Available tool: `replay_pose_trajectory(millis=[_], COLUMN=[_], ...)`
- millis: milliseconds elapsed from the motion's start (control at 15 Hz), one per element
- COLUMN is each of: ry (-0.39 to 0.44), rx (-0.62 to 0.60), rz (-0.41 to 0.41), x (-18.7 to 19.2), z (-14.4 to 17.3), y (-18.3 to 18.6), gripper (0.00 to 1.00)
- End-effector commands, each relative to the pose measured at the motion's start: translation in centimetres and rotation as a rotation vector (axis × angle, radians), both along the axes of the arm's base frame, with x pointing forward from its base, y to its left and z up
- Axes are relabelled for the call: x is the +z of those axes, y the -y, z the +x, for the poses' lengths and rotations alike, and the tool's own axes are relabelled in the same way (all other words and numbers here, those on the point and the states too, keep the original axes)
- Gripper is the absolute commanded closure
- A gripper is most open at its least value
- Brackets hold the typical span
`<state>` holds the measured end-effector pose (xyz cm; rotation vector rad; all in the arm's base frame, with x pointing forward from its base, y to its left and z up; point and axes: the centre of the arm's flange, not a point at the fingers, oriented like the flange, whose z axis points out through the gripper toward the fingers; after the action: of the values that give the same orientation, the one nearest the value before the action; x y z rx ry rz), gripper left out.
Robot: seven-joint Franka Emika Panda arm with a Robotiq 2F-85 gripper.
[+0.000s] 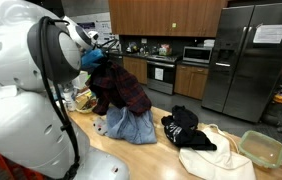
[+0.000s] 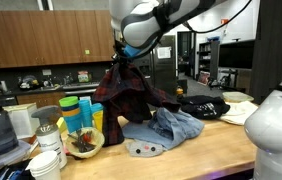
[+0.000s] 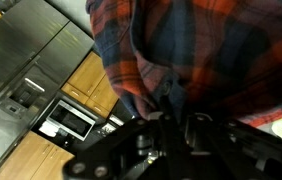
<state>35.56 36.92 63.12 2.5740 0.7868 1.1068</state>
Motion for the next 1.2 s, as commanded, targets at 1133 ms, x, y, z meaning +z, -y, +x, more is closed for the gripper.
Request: replay_pose_trajectory(millis=[1133], ry=[0.175], rx=[-0.198], rz=[0.116], x=[8.7], z=[-0.4], y=[8.2], gripper=[0.97])
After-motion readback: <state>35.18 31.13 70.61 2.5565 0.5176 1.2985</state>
